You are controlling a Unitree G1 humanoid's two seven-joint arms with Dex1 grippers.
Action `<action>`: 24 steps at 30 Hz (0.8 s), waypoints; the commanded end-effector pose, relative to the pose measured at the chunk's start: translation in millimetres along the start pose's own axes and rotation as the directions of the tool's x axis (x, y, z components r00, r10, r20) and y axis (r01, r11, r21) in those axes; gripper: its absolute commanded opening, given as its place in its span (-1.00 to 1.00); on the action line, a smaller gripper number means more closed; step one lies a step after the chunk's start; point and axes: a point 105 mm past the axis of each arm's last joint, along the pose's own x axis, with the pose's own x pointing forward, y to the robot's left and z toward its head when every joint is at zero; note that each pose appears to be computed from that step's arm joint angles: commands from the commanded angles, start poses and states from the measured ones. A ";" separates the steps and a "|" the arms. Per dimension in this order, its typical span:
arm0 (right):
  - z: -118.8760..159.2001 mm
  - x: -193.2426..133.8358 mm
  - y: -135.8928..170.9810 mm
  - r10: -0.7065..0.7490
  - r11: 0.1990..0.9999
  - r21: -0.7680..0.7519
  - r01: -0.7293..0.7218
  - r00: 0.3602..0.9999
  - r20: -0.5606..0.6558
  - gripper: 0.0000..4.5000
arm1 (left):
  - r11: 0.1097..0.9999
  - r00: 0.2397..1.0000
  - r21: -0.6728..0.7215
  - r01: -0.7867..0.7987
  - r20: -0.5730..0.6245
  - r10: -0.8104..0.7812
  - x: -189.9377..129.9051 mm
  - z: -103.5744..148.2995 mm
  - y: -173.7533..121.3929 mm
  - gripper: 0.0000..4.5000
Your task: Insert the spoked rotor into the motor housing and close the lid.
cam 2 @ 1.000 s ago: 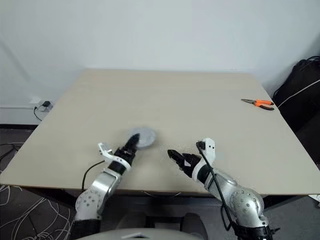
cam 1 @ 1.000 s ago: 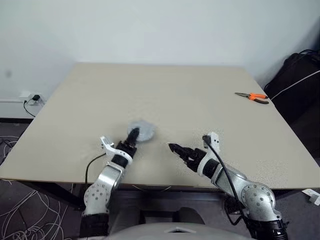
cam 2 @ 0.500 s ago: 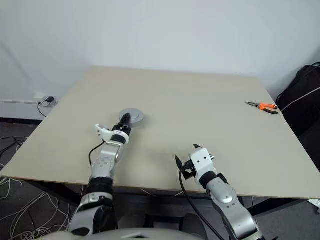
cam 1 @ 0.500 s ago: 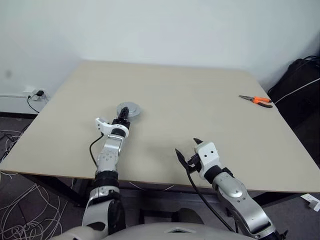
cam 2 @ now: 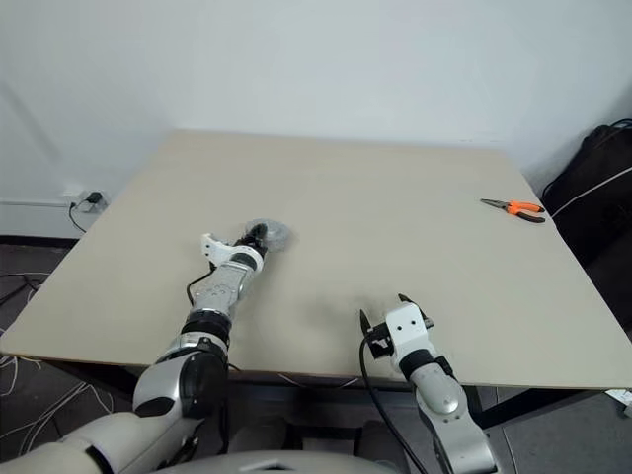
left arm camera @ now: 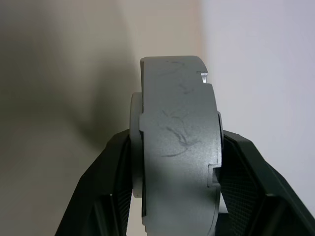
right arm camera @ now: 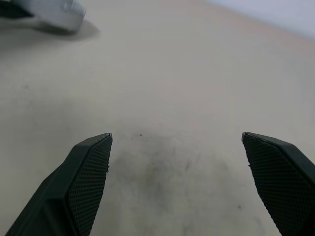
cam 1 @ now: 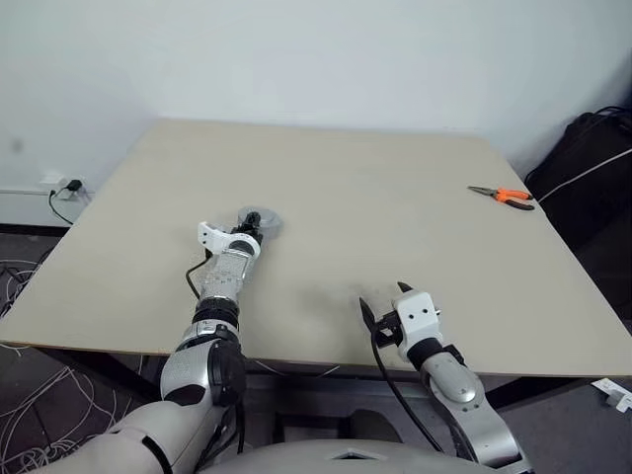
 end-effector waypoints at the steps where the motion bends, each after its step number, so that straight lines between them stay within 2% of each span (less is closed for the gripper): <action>1: 11.0 0.3 -7.6 -0.023 1.000 -0.006 0.024 0.999 0.034 1.00 | 0.999 1.000 0.041 -0.005 0.020 0.005 4.2 3.0 -15.4 -0.06; 3: 10.0 0.2 -8.5 -0.028 1.000 0.002 0.028 0.999 0.027 1.00 | 0.998 0.999 0.047 -0.040 0.020 0.039 2.6 1.2 -6.9 -0.06; 4: 9.7 0.2 -8.8 -0.031 0.999 0.008 0.031 0.999 0.024 1.00 | 0.997 0.999 0.049 -0.051 0.018 0.050 1.6 0.4 -3.3 0.26; 9: 7.7 0.5 -7.0 -0.027 0.999 0.024 0.027 1.000 0.010 1.00 | 0.991 0.994 0.078 -0.111 0.006 0.111 -10.2 -1.3 20.6 0.93; 10: 7.5 0.4 -6.6 -0.027 0.999 0.026 0.027 1.000 0.008 1.00 | 0.989 0.993 0.089 -0.121 0.001 0.121 -14.3 -1.5 25.8 0.98; 14: 5.6 0.2 -5.1 -0.022 0.999 0.034 0.022 1.000 -0.003 1.00 | 0.979 0.989 0.153 -0.135 -0.033 0.142 -32.2 -1.5 41.1 0.98; 18: 1.9 0.1 -2.6 -0.008 0.998 0.063 0.009 1.000 -0.024 1.00 | 0.935 0.988 0.346 -0.074 -0.105 0.117 -59.4 -3.4 52.5 0.98; 21: -1.7 0.5 -0.1 0.001 0.996 0.092 0.003 0.999 -0.042 1.00 | 0.809 0.981 0.581 0.083 -0.192 0.037 -81.6 -10.1 52.9 0.98; 24: -3.8 1.2 2.0 0.003 0.993 0.117 0.003 0.999 -0.052 1.00 | 0.658 0.974 0.730 0.186 -0.224 -0.026 -98.4 -10.9 53.2 0.98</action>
